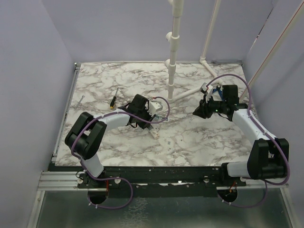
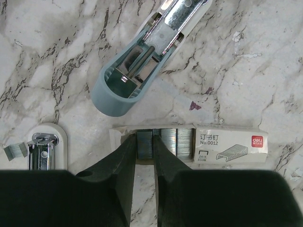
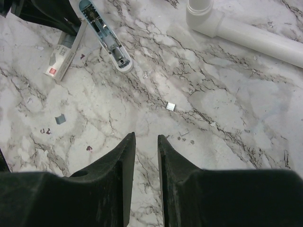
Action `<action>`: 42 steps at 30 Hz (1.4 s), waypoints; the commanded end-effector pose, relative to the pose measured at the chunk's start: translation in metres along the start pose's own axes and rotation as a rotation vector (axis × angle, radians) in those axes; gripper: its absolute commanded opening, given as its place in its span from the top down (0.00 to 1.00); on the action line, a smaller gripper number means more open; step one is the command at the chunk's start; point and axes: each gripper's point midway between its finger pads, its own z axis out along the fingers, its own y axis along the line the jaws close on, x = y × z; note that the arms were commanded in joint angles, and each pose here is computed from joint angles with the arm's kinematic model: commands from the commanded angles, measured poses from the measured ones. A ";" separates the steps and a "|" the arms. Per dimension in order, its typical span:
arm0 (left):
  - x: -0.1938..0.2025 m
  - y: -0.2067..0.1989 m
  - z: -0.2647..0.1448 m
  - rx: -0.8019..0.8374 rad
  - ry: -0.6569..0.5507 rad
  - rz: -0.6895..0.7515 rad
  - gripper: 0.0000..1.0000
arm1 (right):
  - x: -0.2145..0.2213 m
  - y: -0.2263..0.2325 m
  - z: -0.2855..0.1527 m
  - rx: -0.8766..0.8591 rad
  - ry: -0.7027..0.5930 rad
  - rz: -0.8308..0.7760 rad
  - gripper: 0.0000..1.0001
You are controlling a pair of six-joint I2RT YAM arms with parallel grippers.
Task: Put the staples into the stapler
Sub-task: Pick up the staple from the staple box.
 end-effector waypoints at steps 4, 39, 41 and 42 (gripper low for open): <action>0.004 0.005 0.002 -0.008 0.008 0.003 0.74 | 0.005 0.005 0.002 -0.031 0.018 0.010 0.70; -0.052 -0.010 -0.045 0.065 -0.112 0.123 1.00 | 0.002 0.006 -0.001 -0.023 0.012 -0.001 0.70; -0.052 -0.013 -0.045 0.079 -0.111 0.127 1.00 | 0.002 0.006 -0.001 -0.022 0.014 -0.002 0.70; -0.051 -0.015 -0.045 0.090 -0.108 0.129 1.00 | 0.003 0.006 -0.001 -0.021 0.016 -0.001 0.70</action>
